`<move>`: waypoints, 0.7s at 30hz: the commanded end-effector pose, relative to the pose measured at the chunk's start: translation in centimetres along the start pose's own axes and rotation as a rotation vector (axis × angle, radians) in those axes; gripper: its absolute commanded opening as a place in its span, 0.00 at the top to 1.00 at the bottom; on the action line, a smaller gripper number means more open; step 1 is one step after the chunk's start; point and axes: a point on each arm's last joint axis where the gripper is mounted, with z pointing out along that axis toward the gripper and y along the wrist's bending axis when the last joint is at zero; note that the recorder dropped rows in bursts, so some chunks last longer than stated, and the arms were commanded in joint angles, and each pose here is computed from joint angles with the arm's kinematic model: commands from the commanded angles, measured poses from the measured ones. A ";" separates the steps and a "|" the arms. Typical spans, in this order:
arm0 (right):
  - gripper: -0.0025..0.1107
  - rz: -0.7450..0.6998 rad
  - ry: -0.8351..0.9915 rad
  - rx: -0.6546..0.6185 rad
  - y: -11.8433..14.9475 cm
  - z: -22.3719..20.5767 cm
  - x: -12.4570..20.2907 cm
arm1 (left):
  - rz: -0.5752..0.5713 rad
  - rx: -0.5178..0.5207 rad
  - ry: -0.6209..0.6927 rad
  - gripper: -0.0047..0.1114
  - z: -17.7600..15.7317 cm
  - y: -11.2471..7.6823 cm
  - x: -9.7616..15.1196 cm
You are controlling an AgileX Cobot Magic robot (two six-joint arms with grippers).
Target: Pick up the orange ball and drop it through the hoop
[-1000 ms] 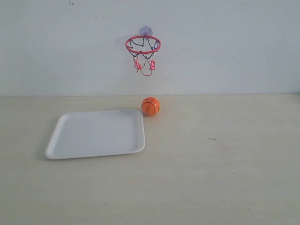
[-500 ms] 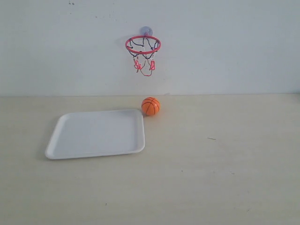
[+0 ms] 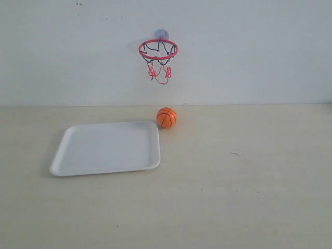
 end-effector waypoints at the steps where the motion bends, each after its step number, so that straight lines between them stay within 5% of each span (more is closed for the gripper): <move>1: 0.98 -0.003 -0.011 -0.001 0.0 0.0 -0.1 | 0.003 -0.004 0.001 0.92 0.0 0.0 0.1; 16: 0.98 -0.003 -0.011 -0.001 0.0 0.0 -0.1 | 0.003 -0.004 0.001 0.92 0.0 0.0 0.1; 21: 0.98 -0.003 -0.011 -0.001 0.0 0.0 -0.1 | 0.154 -0.013 0.004 0.92 0.0 0.1 0.1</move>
